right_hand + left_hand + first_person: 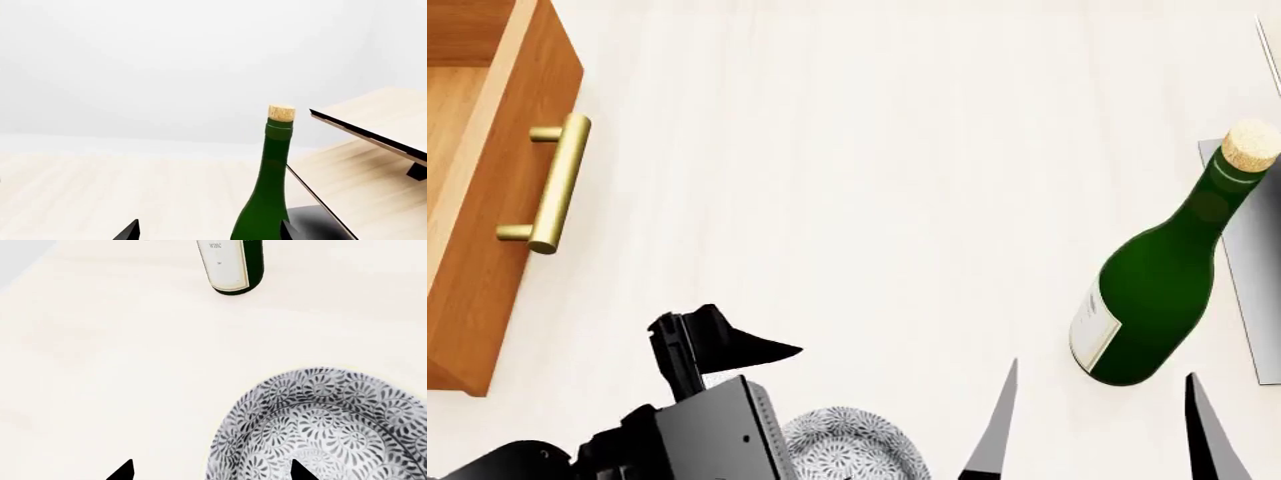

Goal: Put the bowl on top of the cabinet.

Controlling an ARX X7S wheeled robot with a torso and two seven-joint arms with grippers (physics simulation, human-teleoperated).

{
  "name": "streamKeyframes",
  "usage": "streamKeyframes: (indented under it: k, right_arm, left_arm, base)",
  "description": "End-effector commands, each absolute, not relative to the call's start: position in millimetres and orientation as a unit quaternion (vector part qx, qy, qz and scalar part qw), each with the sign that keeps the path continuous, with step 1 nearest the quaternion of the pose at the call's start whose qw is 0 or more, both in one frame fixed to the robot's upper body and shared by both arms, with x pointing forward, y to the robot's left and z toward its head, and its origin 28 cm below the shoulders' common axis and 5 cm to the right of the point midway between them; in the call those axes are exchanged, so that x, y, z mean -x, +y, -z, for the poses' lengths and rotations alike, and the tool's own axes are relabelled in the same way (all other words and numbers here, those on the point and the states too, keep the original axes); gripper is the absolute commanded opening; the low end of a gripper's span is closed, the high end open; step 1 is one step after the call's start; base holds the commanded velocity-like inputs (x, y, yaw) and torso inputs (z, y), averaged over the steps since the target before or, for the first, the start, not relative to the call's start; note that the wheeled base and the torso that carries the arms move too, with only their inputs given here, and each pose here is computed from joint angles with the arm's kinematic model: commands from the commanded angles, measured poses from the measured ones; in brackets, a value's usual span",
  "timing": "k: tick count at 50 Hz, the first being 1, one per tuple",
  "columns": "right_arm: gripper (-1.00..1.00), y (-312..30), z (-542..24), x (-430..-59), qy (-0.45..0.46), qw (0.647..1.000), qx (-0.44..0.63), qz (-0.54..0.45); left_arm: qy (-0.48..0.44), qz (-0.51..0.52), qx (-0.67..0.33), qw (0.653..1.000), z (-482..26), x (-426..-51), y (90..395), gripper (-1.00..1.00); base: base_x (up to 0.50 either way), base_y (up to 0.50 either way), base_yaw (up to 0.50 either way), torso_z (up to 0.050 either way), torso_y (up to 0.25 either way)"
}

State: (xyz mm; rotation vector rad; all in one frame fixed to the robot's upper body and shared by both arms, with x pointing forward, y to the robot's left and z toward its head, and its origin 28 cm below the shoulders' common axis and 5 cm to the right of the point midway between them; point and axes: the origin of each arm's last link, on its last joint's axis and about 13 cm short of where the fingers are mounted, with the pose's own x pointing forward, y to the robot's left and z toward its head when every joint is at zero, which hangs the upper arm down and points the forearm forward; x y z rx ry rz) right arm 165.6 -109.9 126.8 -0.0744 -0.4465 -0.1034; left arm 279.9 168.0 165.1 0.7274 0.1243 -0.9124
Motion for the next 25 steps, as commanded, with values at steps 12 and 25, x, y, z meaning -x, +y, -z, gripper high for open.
streamKeyframes:
  k: [12,25]
  right_arm:
    - [1.0,-109.5,-127.4,-164.5,-0.222,0.973,0.038,0.049]
    - [1.0,-109.8,-127.3,-164.8,-0.223,0.973,0.037,0.049]
  left_arm:
    - [0.066,0.45,-0.39,0.8,-148.3,-285.1,167.1,1.0]
    - [0.072,0.458,-0.408,0.787,-138.0,-287.4,168.0,1.0]
  base:
    - [0.0,0.0,0.0,0.0,0.0]
    - [0.0,0.0,0.0,0.0,-0.005]
